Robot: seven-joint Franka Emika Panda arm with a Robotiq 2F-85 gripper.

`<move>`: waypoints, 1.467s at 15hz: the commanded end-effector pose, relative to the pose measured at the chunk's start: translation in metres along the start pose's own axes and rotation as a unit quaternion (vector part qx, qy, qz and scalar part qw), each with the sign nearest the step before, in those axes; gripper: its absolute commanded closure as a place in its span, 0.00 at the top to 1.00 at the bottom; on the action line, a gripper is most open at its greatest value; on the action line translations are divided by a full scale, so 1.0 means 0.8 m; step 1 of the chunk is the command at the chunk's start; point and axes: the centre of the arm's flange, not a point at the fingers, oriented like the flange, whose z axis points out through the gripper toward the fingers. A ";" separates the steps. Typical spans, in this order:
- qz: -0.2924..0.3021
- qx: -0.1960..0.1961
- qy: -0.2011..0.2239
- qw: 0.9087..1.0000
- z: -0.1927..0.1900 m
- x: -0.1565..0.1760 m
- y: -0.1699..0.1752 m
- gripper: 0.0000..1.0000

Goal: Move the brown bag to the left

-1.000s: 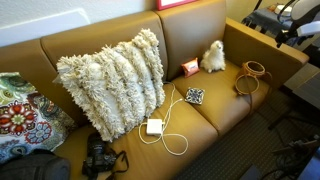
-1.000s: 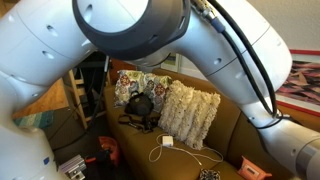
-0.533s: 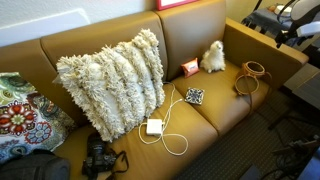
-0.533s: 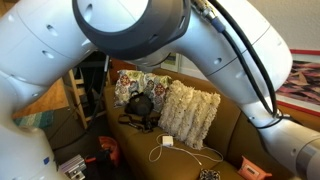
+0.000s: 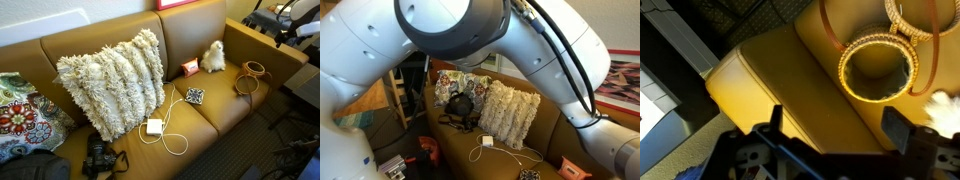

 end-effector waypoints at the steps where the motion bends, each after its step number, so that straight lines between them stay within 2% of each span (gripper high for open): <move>1: -0.012 -0.011 0.002 1.000 0.017 -0.005 0.002 1.00; 11: -0.052 -0.035 -0.018 0.998 0.061 -0.023 0.001 1.00; 14: -0.088 -0.022 -0.056 0.994 0.069 -0.029 -0.004 1.00; 15: -0.111 -0.003 -0.080 0.991 0.073 -0.032 -0.007 1.00; 16: -0.129 0.005 -0.097 0.987 0.146 -0.019 -0.055 1.00; 18: -0.171 0.022 -0.118 0.978 0.171 -0.032 -0.088 1.00; 22: -0.258 0.040 -0.108 0.959 0.266 -0.065 -0.182 1.00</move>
